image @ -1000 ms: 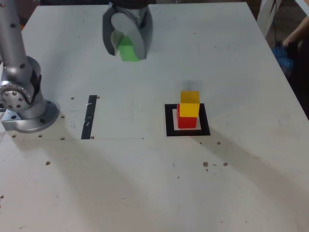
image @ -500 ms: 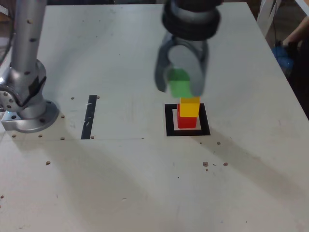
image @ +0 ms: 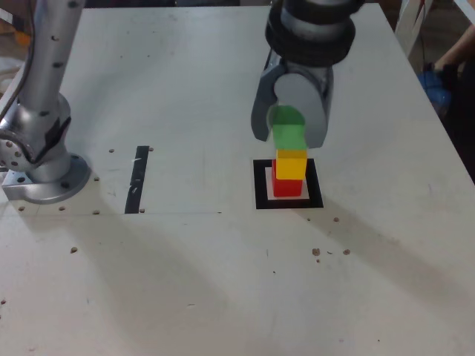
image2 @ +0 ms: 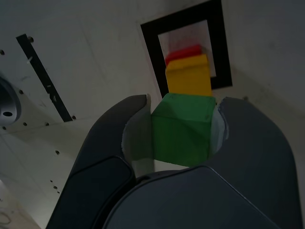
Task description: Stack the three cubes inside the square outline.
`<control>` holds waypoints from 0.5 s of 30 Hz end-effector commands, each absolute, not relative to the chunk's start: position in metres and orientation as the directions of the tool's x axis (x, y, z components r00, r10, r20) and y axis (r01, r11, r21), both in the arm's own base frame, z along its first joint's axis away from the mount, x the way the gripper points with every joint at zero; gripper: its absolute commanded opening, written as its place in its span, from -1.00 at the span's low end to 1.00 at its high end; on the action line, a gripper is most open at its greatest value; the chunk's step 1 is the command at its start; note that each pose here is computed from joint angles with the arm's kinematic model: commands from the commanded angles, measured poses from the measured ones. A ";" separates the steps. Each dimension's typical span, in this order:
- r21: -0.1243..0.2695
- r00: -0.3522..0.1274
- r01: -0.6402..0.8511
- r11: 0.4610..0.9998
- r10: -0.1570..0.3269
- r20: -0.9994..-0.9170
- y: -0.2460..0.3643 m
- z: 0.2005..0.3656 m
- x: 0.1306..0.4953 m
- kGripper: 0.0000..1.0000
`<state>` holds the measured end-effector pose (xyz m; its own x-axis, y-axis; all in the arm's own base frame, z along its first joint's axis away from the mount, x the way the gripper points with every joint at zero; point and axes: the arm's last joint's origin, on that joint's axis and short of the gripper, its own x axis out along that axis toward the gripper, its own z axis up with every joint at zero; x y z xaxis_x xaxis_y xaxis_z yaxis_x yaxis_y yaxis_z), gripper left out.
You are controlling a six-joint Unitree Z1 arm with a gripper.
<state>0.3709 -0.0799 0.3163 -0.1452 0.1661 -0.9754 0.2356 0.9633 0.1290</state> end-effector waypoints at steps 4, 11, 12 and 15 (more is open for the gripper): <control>0.140 -0.192 0.239 0.961 0.188 -0.963 -0.076 0.301 0.378 -0.77; 0.155 -0.208 0.239 0.959 0.206 -0.956 -0.072 0.296 0.379 -0.77; 0.156 -0.209 0.240 0.958 0.208 -0.956 -0.072 0.296 0.379 -0.77; 0.158 -0.212 0.239 0.958 0.211 -0.954 -0.071 0.295 0.379 -0.77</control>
<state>0.3792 -0.0721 0.2959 -0.1997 0.2068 -0.9578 0.2375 0.9585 0.1574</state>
